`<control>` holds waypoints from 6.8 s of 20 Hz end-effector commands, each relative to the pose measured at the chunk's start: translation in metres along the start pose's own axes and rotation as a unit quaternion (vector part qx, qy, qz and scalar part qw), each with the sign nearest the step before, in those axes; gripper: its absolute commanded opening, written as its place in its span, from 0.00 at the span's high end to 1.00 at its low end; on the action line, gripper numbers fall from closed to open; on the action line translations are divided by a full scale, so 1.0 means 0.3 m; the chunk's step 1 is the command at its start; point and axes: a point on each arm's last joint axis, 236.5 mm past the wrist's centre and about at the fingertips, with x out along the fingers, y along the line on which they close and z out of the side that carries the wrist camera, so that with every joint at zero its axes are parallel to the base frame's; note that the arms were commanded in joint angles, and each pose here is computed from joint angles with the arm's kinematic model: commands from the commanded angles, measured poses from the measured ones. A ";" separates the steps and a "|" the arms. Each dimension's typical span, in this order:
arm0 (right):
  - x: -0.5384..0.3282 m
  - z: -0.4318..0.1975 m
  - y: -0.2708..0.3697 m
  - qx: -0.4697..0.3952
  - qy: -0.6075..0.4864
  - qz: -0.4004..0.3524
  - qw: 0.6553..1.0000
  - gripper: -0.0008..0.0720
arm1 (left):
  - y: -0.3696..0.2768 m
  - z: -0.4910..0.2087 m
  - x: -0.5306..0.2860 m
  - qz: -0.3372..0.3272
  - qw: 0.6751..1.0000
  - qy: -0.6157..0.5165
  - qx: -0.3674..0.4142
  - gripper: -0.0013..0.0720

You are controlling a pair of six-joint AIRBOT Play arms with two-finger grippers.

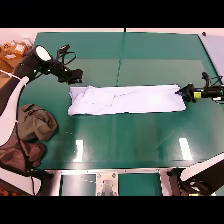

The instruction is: Fold the shirts.

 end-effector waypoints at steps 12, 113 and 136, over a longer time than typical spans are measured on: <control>-0.380 -0.134 0.715 -0.124 0.008 0.047 0.991 0.97 | -0.642 -0.129 0.402 -0.119 0.988 -0.031 0.097 0.95; -0.944 -0.851 -0.644 0.540 -0.449 -0.166 0.692 0.97 | 0.021 0.134 -0.570 0.052 0.990 -0.058 0.116 0.95; -1.048 -0.677 -0.337 0.452 -0.329 -0.211 0.802 0.97 | -0.007 0.154 -0.567 0.042 0.989 -0.072 0.120 0.95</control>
